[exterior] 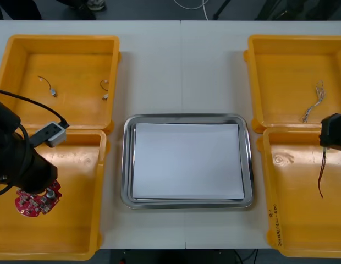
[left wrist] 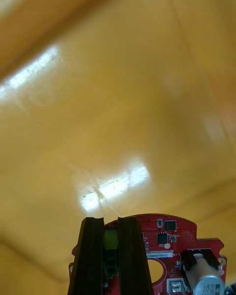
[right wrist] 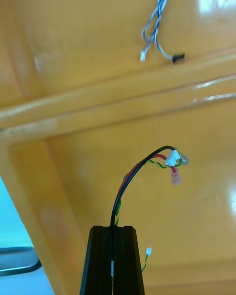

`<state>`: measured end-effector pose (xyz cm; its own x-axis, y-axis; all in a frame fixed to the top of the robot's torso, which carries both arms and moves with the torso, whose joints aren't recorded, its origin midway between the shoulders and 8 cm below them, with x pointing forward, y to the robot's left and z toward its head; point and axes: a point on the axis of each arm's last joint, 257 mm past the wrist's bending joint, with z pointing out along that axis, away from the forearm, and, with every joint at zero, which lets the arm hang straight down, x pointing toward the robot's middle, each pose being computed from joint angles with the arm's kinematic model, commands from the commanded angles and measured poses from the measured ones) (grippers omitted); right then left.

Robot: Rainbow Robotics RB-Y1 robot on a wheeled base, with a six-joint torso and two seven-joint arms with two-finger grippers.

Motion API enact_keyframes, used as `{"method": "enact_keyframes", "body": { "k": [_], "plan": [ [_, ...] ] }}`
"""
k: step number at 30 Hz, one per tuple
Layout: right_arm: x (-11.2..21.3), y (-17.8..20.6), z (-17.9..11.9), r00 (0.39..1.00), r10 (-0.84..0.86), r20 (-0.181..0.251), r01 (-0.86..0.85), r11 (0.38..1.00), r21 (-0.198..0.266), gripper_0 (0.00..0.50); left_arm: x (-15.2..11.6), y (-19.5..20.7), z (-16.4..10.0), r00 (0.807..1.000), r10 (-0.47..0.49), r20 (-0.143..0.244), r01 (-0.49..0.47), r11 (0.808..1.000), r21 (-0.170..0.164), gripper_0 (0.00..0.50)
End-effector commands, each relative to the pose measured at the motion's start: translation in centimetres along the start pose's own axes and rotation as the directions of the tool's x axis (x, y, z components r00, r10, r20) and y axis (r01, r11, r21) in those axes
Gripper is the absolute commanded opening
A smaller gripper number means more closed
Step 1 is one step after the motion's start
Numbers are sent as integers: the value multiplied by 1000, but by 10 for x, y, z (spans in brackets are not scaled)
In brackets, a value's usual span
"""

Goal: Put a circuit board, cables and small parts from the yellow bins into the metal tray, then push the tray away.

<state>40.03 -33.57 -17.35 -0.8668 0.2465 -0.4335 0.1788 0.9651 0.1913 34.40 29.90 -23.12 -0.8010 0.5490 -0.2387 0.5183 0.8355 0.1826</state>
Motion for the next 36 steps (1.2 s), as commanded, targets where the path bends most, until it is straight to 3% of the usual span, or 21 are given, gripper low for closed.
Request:
{"method": "enact_keyframes", "body": {
  "k": [1, 6, 11, 16, 23, 29, 36],
  "plan": [
    [-31, 13, -33, 992, -56, 115, 59, 998, -26, 0, -39, -6, -38, 987, 135, 83, -134, 991, -17, 0],
    [-34, 7, -41, 990, -80, 119, 81, 997, -4, 0, -78, -21, -61, 970, 141, 200, -140, 990, -17, 0],
    [-36, 2, -56, 987, -118, 111, 118, 993, 2, 0, -97, -34, -76, 952, 151, 265, -150, 988, -25, 0],
    [-38, -4, -74, 981, -164, 101, 164, 986, 15, 0, -104, -50, -79, 944, 166, 286, -168, 986, -18, 0],
    [-42, -9, -91, 974, -200, 103, 199, 980, 24, 0, -116, -83, -81, 943, 148, 297, -160, 987, 17, 0],
    [-43, -2, -93, 963, -247, 103, 247, 969, 17, 0, -128, -117, -80, 942, 136, 306, -162, 985, 61, 0],
    [-37, 10, -86, 942, -328, 69, 327, 945, 21, 0, -145, -153, -75, 941, 146, 305, -177, 981, 80, 0]
  ]
}}
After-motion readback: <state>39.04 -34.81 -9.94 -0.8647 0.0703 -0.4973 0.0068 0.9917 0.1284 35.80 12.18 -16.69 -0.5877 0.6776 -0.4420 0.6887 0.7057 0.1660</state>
